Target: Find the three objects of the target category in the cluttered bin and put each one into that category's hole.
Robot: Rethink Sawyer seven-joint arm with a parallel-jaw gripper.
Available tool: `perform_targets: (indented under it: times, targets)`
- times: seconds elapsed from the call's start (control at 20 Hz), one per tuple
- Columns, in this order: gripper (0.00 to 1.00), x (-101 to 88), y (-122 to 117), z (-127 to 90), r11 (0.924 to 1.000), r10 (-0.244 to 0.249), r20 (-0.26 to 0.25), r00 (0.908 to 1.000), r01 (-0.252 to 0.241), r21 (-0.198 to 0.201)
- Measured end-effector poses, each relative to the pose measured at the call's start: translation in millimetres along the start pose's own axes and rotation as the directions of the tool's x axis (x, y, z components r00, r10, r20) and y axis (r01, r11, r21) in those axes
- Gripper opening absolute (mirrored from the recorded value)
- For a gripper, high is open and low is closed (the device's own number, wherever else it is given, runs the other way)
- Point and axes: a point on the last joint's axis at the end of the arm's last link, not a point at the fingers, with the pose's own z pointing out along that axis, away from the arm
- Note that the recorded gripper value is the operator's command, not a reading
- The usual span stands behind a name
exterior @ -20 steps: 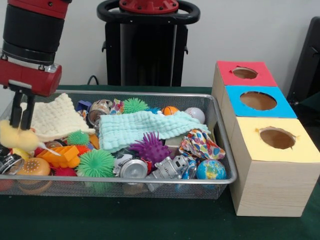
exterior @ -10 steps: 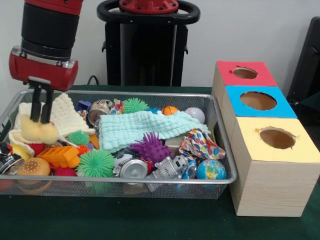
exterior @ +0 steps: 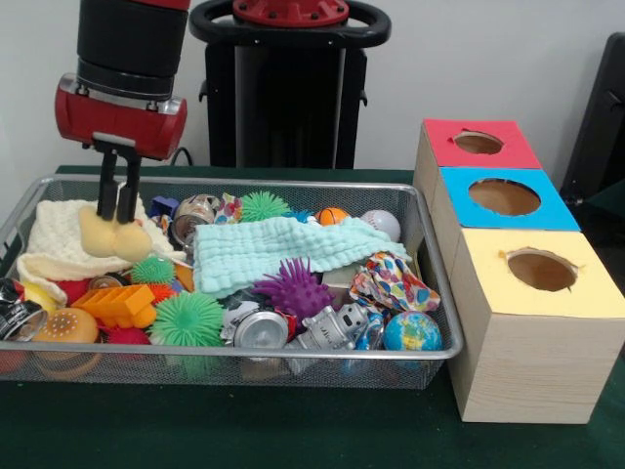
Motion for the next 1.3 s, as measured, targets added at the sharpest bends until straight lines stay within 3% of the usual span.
perform_targets:
  times: [0.75,1.3]
  targets:
    - [0.0,-8.1,1.2,-25.8,0.9988,0.046,-0.003,0.9989,-0.047,-0.018]
    - [0.0,1.4,37.1,-46.0,0.997,0.046,-0.032,0.9984,-0.048,-0.061]
